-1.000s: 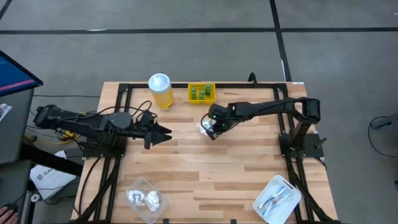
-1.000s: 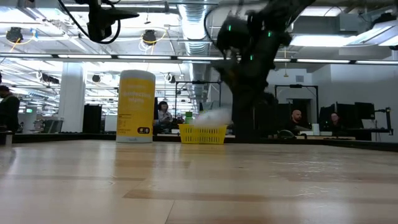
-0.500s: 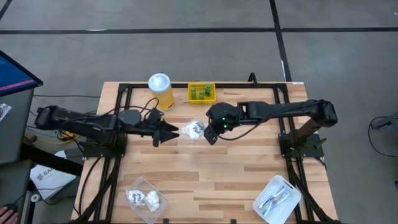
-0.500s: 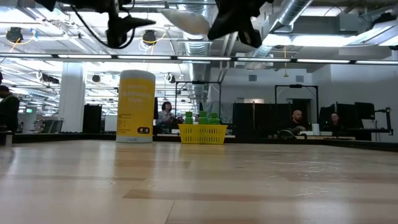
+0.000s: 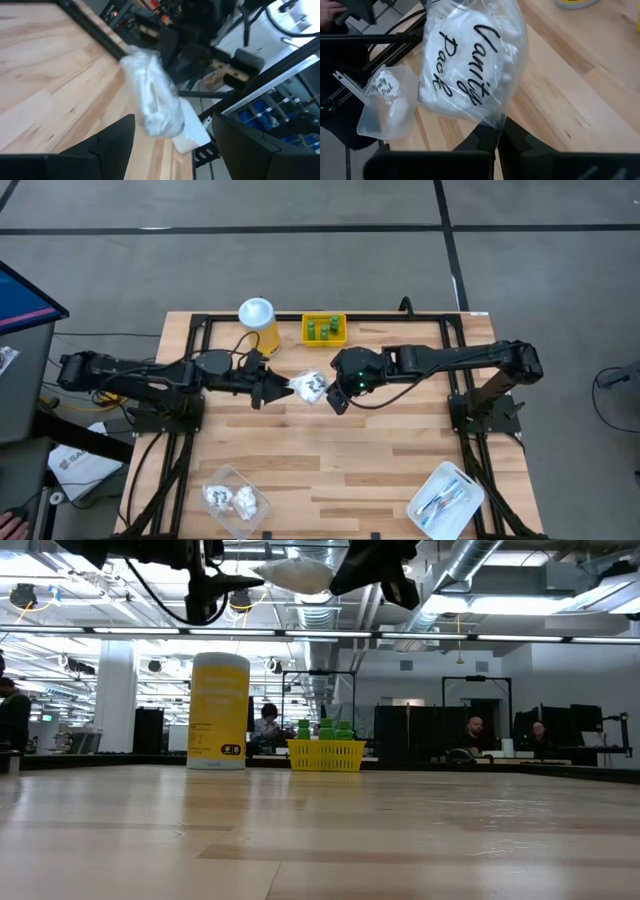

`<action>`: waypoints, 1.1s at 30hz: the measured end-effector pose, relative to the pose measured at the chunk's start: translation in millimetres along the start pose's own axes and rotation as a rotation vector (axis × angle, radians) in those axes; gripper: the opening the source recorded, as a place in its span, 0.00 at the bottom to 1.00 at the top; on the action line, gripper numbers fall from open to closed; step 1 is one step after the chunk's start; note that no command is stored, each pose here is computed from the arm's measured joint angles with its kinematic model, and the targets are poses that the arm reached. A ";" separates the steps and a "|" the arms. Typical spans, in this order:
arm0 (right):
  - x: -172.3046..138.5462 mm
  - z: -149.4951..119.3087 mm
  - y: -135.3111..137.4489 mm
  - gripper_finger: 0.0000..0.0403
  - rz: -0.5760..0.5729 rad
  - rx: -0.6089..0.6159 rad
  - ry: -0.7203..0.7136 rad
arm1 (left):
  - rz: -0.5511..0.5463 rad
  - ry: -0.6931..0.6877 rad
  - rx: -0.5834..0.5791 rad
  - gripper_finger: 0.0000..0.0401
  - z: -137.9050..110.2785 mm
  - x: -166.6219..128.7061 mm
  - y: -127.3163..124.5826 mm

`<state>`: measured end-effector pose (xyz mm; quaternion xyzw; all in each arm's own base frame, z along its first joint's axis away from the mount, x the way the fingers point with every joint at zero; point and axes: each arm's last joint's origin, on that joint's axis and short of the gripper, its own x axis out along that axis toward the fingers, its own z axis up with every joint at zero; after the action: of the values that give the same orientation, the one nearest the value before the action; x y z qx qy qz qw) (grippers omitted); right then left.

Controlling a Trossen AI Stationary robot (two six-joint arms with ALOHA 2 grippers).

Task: Pick & Place Travel size toiletries
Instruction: Put the white cotton pack into the transparent bin

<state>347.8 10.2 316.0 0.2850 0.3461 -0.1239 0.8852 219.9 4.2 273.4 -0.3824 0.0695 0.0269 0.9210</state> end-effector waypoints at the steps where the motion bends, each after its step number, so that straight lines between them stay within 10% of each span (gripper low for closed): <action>1: 0.0 0.2 0.1 0.00 0.001 0.000 -0.001 | -0.009 -0.003 -0.002 0.65 0.1 1.8 -0.2; 11: 0.0 0.4 0.2 0.00 0.003 0.000 -0.003 | -0.009 -0.004 -0.008 0.62 -4.9 21.3 7.0; 33: -0.1 -0.8 2.0 0.00 0.008 -0.069 -0.002 | -0.019 -0.057 -0.012 0.08 2.4 24.2 11.0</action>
<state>348.1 12.3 316.4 0.2555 0.3484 -0.1087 0.8953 243.0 13.6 263.8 -0.3876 0.0395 0.0295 0.9205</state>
